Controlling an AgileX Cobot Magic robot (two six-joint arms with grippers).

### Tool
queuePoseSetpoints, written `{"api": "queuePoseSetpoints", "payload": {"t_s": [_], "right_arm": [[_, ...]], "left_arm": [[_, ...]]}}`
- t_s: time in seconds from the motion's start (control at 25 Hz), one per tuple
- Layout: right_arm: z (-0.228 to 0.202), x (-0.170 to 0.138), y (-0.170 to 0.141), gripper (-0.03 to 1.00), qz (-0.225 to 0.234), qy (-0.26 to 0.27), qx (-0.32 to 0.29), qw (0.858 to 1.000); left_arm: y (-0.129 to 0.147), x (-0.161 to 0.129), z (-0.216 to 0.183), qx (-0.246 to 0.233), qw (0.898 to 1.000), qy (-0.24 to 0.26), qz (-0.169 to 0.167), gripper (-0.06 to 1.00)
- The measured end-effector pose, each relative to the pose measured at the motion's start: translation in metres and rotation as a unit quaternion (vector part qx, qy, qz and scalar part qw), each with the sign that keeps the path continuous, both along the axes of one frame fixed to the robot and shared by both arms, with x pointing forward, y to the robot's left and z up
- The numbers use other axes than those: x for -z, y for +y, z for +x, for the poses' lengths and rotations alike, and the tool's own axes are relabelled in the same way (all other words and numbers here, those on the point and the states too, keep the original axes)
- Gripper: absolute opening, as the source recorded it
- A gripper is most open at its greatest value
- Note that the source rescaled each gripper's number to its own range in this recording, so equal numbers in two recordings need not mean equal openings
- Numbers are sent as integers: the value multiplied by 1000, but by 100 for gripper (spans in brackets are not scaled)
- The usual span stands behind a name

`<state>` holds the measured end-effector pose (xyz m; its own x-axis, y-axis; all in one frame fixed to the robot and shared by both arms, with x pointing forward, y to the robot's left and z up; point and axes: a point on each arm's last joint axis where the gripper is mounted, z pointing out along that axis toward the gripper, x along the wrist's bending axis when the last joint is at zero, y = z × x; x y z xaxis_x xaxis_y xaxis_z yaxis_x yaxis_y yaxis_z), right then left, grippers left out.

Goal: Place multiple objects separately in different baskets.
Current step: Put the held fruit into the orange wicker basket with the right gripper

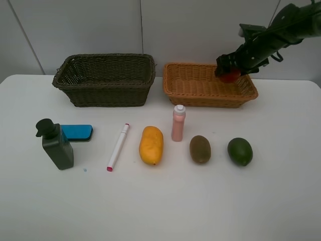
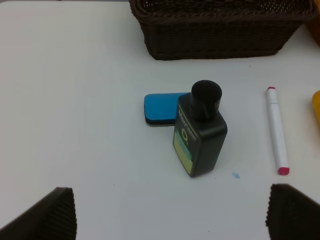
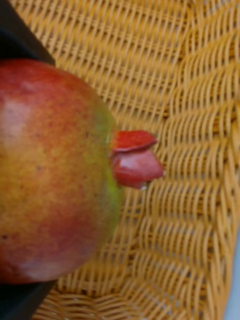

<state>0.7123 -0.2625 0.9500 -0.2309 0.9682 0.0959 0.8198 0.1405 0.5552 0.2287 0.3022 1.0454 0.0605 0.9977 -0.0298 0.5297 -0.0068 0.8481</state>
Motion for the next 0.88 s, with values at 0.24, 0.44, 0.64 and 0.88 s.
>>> {"api": "queuePoseSetpoints", "payload": {"t_s": [0.24,0.44,0.64,0.88], "right_arm": [[1,-1,0,79,-1,-9,3,1000],[0,0,0,79,1,3,-1,1000],[-3,1,2,79,11,18,-2,1000],[-2,0,4,79,31,15,8,999]], "left_arm": [[0,0,0,0,1000,0,0,100],[0,0,0,0,1000,0,0,100],[0,0,0,0,1000,0,0,100],[0,0,0,0,1000,0,0,100]]}}
